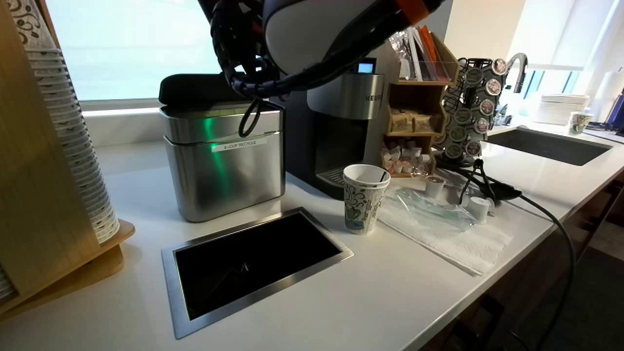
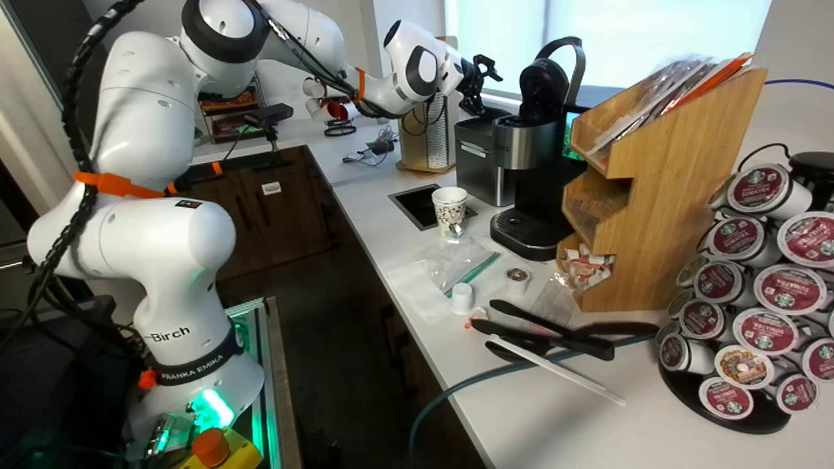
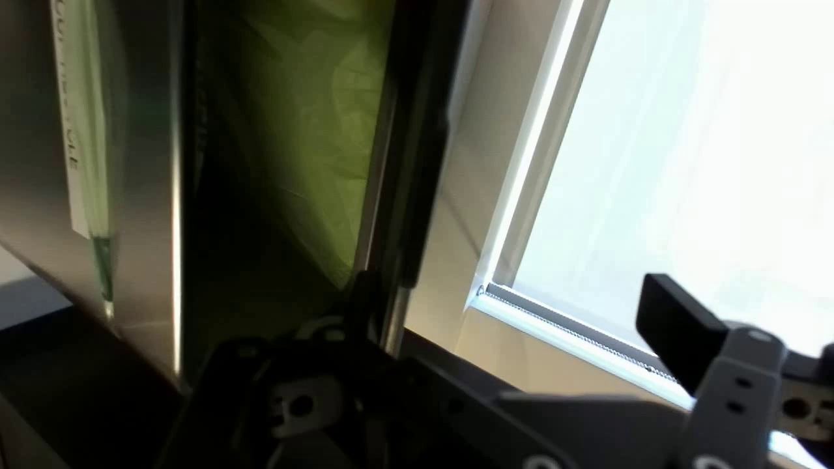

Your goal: Open the lid of the silver bin

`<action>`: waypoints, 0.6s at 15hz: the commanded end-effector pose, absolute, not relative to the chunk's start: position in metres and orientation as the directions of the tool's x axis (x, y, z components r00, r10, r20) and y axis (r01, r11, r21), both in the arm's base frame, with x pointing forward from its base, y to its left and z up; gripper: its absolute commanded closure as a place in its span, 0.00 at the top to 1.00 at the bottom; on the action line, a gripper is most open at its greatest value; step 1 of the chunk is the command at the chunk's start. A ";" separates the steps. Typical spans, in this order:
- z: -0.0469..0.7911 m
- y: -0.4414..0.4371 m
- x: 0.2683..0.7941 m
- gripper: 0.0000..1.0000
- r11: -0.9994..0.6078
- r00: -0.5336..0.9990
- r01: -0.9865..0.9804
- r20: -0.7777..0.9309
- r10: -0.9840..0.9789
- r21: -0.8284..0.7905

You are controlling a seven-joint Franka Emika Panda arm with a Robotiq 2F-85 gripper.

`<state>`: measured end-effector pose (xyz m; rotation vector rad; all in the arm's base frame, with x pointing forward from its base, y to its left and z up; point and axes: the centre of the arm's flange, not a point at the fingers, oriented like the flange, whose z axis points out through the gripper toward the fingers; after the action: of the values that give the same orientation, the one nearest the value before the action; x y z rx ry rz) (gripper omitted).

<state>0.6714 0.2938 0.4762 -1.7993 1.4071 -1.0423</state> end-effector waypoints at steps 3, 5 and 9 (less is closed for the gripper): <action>0.489 0.297 0.714 1.00 -0.271 0.093 -0.454 0.257 -0.962 -0.849; 0.499 0.295 0.724 1.00 -0.279 0.084 -0.449 0.271 -0.959 -0.849; 0.512 0.293 0.740 1.00 -0.292 0.084 -0.456 0.285 -0.955 -0.841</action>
<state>0.7127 0.2856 0.5034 -1.7907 1.3914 -1.1365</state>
